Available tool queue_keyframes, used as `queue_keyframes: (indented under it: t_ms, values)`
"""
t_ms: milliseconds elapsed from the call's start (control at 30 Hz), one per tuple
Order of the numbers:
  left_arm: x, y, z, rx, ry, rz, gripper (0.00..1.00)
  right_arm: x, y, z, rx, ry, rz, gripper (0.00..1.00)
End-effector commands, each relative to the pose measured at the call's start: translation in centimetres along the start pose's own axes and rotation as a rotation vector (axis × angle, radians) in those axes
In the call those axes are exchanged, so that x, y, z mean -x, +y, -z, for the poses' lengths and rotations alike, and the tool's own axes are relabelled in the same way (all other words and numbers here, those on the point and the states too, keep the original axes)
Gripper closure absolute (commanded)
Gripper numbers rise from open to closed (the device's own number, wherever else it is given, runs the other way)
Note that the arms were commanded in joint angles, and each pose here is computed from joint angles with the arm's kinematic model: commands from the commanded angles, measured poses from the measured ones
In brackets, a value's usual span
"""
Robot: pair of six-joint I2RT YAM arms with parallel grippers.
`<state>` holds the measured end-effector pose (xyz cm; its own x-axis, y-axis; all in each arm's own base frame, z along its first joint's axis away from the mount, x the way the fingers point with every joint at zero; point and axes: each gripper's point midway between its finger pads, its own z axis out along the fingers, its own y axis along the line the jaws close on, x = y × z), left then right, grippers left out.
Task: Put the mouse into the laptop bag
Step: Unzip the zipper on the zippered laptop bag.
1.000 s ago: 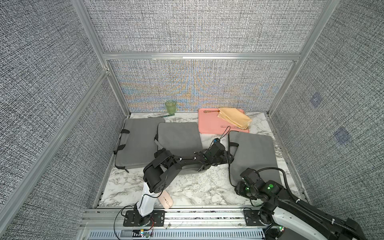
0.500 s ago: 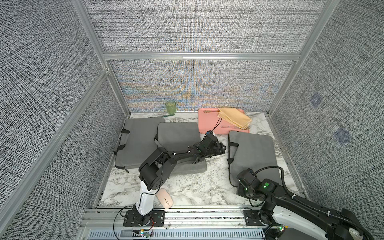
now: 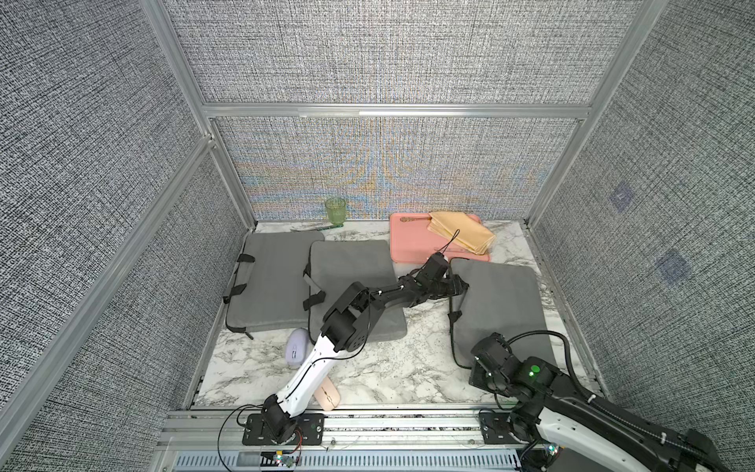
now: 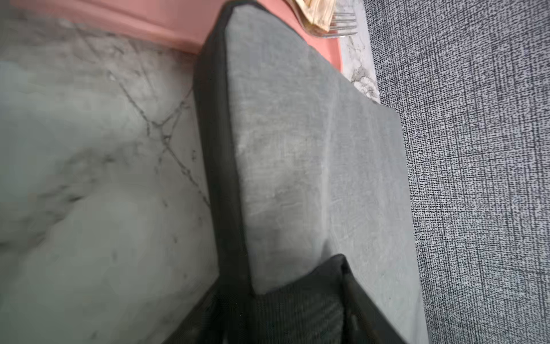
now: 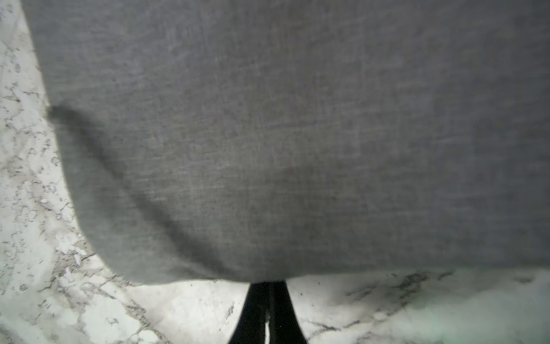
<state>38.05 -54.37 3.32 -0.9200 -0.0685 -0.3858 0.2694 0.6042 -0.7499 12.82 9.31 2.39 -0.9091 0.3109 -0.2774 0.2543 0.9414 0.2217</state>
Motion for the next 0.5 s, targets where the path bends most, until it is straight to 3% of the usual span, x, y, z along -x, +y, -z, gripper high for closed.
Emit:
queue_keyframes:
  t_ms: [0, 367, 467]
  values:
    - [-0.6, 0.5, -0.1, -0.013, 0.005, 0.054, 1.0, 0.0, 2.3, 0.0, 0.071, 0.018, 0.041, 1.0]
    - [0.6, 1.6, 5.8, 0.048, -0.221, 0.114, 1.0, -0.5, 11.8, -0.1, 0.207, -0.016, 0.14, 1.0]
    - [-0.4, 2.4, 7.5, 0.068, -0.292, 0.137, 1.0, 0.8, 11.3, 0.1, 0.138, -0.059, 0.122, 1.0]
